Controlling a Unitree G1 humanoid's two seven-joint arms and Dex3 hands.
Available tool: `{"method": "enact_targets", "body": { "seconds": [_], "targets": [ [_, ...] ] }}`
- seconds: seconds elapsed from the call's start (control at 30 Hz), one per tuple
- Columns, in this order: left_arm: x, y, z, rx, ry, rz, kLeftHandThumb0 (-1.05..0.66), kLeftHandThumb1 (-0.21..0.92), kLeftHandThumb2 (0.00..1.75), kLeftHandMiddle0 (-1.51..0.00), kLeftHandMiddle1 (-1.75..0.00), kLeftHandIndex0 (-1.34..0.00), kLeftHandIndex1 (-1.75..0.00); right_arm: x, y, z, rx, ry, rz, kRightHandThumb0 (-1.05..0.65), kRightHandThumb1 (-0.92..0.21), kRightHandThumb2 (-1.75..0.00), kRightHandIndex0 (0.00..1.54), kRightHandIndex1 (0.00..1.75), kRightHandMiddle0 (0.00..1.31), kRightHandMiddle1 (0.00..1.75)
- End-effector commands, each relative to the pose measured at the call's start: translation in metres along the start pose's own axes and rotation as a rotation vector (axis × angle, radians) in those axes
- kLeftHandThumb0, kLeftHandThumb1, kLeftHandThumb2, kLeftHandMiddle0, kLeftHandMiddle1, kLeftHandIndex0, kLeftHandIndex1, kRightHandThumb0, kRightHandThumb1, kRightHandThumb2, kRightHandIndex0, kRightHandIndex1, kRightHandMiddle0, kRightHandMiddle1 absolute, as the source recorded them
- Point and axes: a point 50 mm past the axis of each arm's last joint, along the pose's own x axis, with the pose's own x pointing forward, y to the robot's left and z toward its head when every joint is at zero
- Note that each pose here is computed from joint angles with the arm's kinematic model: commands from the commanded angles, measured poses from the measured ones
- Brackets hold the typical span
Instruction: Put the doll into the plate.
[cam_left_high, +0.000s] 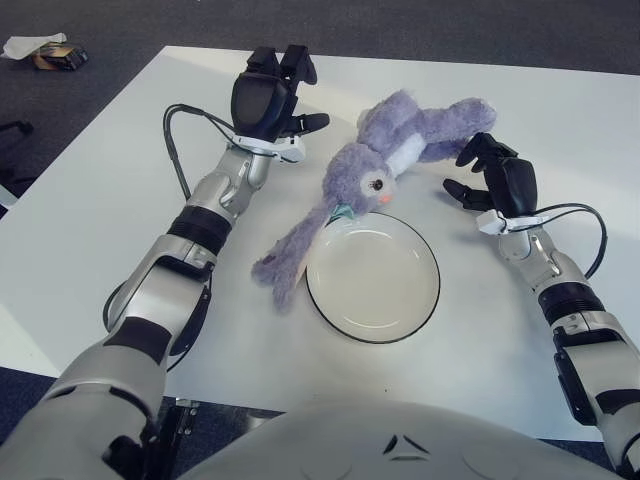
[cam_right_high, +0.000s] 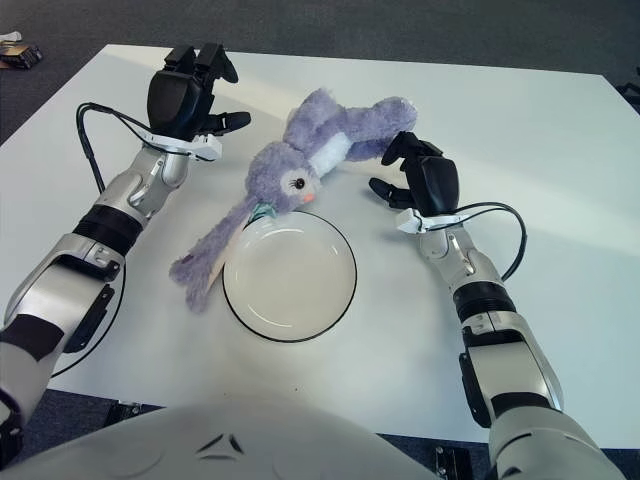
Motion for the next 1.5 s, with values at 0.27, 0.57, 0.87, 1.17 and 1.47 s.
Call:
{"method": "enact_targets", "body": {
  "seconds": [0.27, 0.57, 0.87, 1.17, 1.47],
  "targets": [
    [-0.008, 0.004, 0.002, 0.051, -0.004, 0.007, -0.36, 0.92, 0.52, -0.22, -1.52, -0.19, -1.75, -0.007, -0.029, 0.011, -0.057, -0.048, -0.021, -0.01, -0.51, -1.02, 0.58, 1.51, 0.28, 1.75],
    [-0.012, 0.001, 0.002, 0.072, 0.000, -0.009, -0.36, 0.92, 0.52, -0.25, -1.44, -0.19, -1.75, -0.021, -0.032, 0.026, -0.112, -0.179, -0.096, -0.01, -0.51, -1.03, 0.59, 1.53, 0.25, 1.75],
    [-0.025, 0.014, 0.032, 0.003, -0.007, 0.003, -0.72, 0.92, 0.80, -0.21, -1.46, -0.02, -1.62, -0.024, -0.034, 0.029, -0.118, -0.235, -0.118, -0.01, -0.49, -1.06, 0.60, 1.55, 0.26, 1.75],
    [-0.034, 0.027, 0.047, -0.237, 0.046, -0.155, -0.89, 0.92, 0.85, -0.15, -1.49, 0.00, -1.61, -0.018, -0.033, 0.021, -0.151, -0.228, -0.109, -0.01, -0.49, -1.02, 0.61, 1.47, 0.30, 1.75],
    [-0.038, 0.035, 0.055, -0.354, 0.068, -0.344, -1.04, 0.92, 0.89, -0.12, -1.46, 0.00, -1.36, -0.016, -0.029, 0.016, -0.198, -0.204, -0.092, -0.01, -0.51, -1.00, 0.62, 1.45, 0.29, 1.75]
  ]
}}
